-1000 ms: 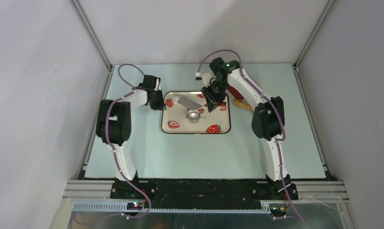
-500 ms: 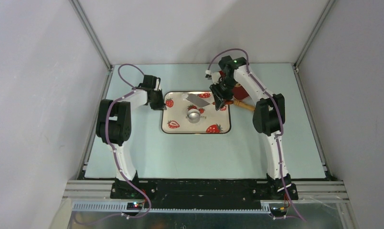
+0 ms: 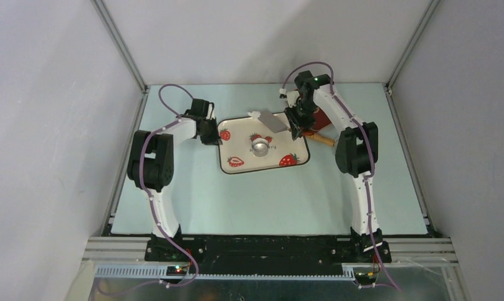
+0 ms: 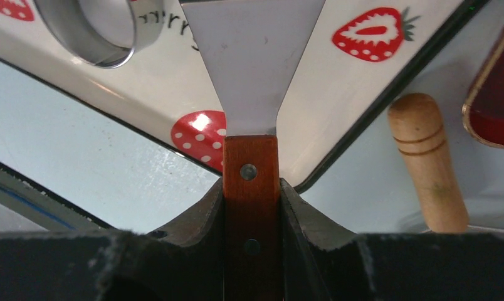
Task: Roll out the dumpling wrappers from the dough
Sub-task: Remove the dumpling wrapper from the work surface.
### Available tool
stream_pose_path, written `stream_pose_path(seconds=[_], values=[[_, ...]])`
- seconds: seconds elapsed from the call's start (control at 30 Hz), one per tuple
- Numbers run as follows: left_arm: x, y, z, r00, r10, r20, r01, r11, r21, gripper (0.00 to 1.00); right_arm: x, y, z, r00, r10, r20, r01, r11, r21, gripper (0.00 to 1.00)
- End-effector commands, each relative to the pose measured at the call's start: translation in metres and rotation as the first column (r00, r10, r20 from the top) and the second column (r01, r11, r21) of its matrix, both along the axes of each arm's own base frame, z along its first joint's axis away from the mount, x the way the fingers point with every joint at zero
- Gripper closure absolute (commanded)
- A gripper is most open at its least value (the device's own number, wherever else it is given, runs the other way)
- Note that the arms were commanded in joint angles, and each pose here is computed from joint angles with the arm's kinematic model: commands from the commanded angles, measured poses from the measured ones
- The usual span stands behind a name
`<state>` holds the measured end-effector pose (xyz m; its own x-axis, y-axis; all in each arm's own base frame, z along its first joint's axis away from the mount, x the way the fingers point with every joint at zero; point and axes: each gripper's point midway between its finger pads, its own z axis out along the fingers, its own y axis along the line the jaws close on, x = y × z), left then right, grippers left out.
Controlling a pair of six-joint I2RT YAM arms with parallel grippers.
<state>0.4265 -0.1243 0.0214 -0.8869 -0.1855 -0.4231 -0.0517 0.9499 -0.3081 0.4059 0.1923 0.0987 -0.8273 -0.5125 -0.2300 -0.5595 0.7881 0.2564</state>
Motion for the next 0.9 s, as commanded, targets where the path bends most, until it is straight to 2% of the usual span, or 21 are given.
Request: stream_pose_path(seconds=[0.0, 0.27, 0.6, 0.7, 0.87], values=[[-0.017, 0.006, -0.013, 0.998, -0.009, -0.059, 0.012, 0.999, 0.042, 1.0, 0.02, -0.025, 0.026, 0.986, -0.103, 0.129, 0.111, 0.992, -0.06, 1.0], [-0.017, 0.006, -0.013, 0.998, -0.008, -0.058, 0.011, 0.999, 0.042, 1.0, 0.013, -0.05, 0.021, 0.979, -0.037, 0.202, 0.084, 0.97, -0.229, 1.0], [-0.017, 0.007, -0.013, 0.998, -0.006, -0.058, 0.008, 0.999, 0.047, 1.0, -0.012, -0.068, 0.015, 0.954, 0.165, 0.252, -0.019, 0.869, -0.495, 1.0], [-0.016, 0.007, -0.013, 0.998, -0.006, -0.058, 0.009, 0.999, 0.046, 1.0, -0.011, -0.069, 0.03, 0.934, 0.192, 0.301, -0.013, 0.861, -0.509, 1.0], [-0.016, 0.007, -0.012, 0.998, -0.007, -0.057, 0.009, 0.999, 0.045, 1.0, -0.019, -0.061, 0.07, 0.903, 0.215, 0.371, -0.019, 0.885, -0.465, 1.0]])
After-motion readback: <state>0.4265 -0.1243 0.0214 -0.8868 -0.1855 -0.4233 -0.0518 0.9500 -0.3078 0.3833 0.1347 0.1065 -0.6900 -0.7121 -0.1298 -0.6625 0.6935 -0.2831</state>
